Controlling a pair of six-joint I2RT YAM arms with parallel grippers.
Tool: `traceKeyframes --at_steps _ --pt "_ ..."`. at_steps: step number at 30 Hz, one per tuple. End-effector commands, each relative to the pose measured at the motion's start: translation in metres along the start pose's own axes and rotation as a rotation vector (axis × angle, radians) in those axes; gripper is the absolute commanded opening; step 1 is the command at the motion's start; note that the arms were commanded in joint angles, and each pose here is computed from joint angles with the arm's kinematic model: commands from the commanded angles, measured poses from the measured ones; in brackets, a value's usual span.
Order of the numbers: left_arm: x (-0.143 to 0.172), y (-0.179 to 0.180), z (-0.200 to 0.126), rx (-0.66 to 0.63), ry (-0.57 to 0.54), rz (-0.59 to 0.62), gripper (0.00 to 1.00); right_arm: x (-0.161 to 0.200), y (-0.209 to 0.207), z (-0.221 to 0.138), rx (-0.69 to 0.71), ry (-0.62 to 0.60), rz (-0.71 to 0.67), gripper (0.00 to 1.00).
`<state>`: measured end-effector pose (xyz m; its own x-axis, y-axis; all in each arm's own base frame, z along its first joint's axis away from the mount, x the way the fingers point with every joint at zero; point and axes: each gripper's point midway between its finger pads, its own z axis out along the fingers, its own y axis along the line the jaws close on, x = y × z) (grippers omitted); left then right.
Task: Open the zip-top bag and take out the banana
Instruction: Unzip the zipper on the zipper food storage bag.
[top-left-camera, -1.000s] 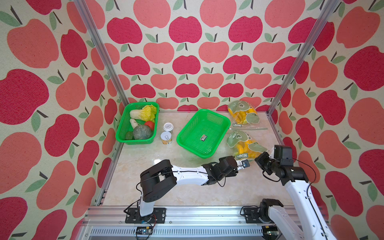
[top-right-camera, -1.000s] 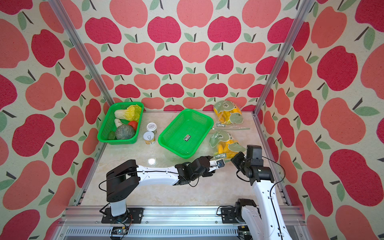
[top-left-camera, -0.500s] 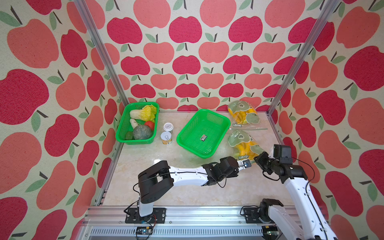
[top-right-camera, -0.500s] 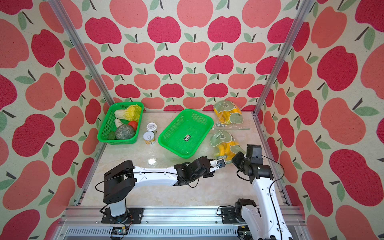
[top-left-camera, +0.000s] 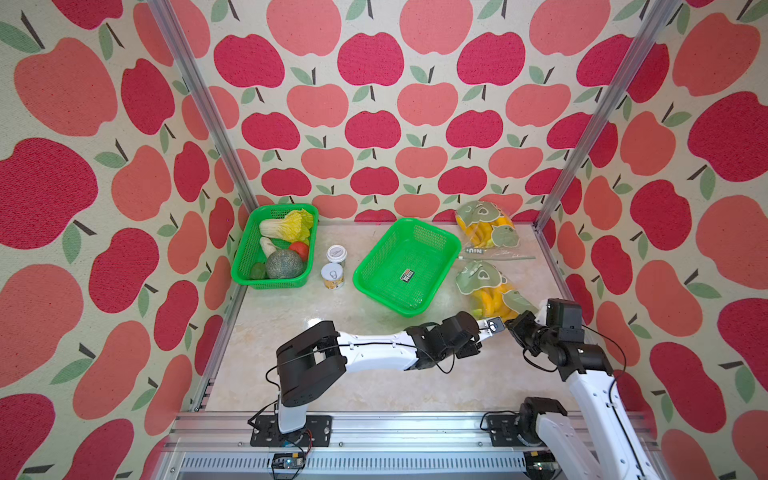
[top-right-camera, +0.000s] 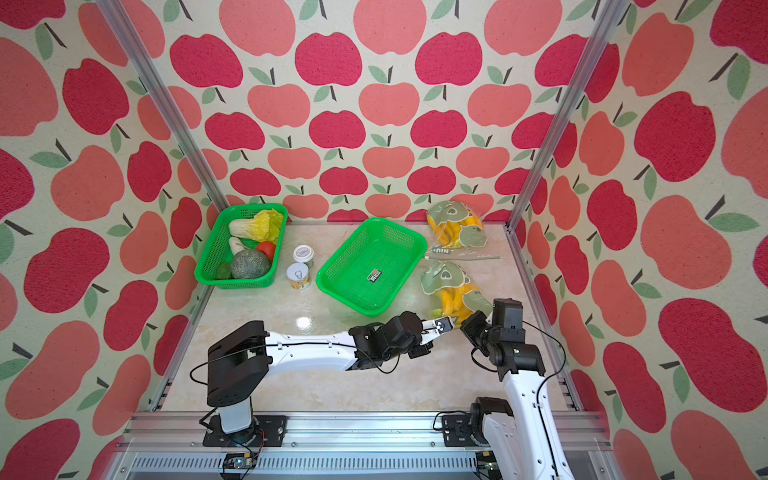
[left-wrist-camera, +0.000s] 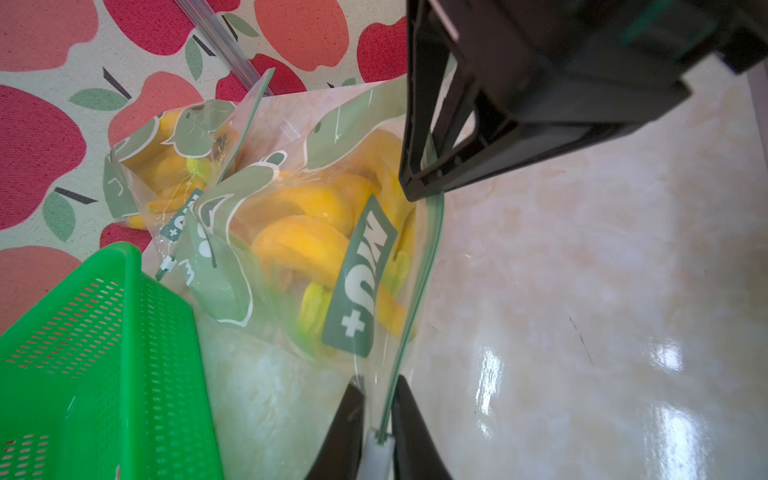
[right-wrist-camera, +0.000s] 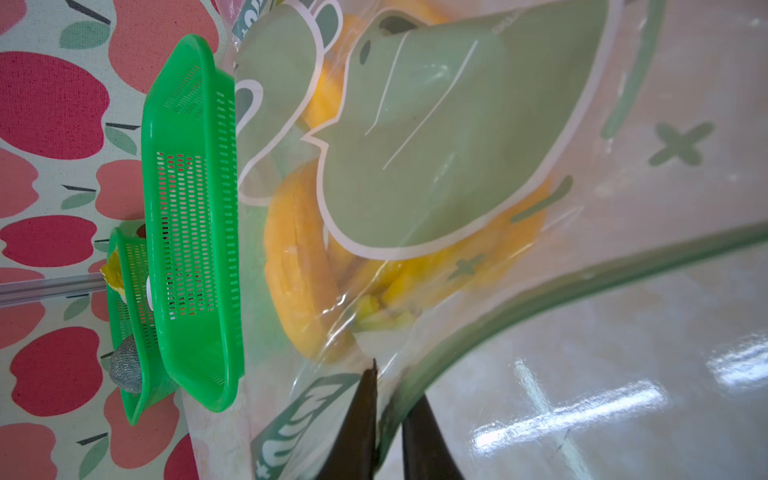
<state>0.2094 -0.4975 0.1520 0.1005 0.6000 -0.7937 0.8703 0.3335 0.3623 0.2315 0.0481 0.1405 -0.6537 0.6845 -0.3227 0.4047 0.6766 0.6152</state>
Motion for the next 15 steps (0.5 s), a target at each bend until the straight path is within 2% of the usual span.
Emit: traceKeyframes --at_steps 1,4,5,9,15 --pt "-0.009 0.001 -0.012 0.013 -0.015 -0.017 0.32 -0.015 0.003 -0.01 0.03 -0.055 -0.034 0.06" --pt "-0.009 0.008 -0.023 0.017 -0.037 -0.028 0.53 -0.022 0.001 -0.017 0.062 -0.08 -0.051 0.03" --pt "-0.008 0.008 -0.025 0.025 -0.046 -0.031 0.56 -0.023 0.001 -0.019 0.062 -0.085 -0.057 0.03" --pt "-0.016 0.006 -0.03 0.043 -0.09 0.012 0.6 -0.026 0.006 -0.025 0.045 -0.092 -0.062 0.03" --pt "-0.032 -0.003 -0.025 0.064 -0.134 0.097 0.61 -0.029 0.012 -0.031 0.039 -0.098 -0.076 0.03"
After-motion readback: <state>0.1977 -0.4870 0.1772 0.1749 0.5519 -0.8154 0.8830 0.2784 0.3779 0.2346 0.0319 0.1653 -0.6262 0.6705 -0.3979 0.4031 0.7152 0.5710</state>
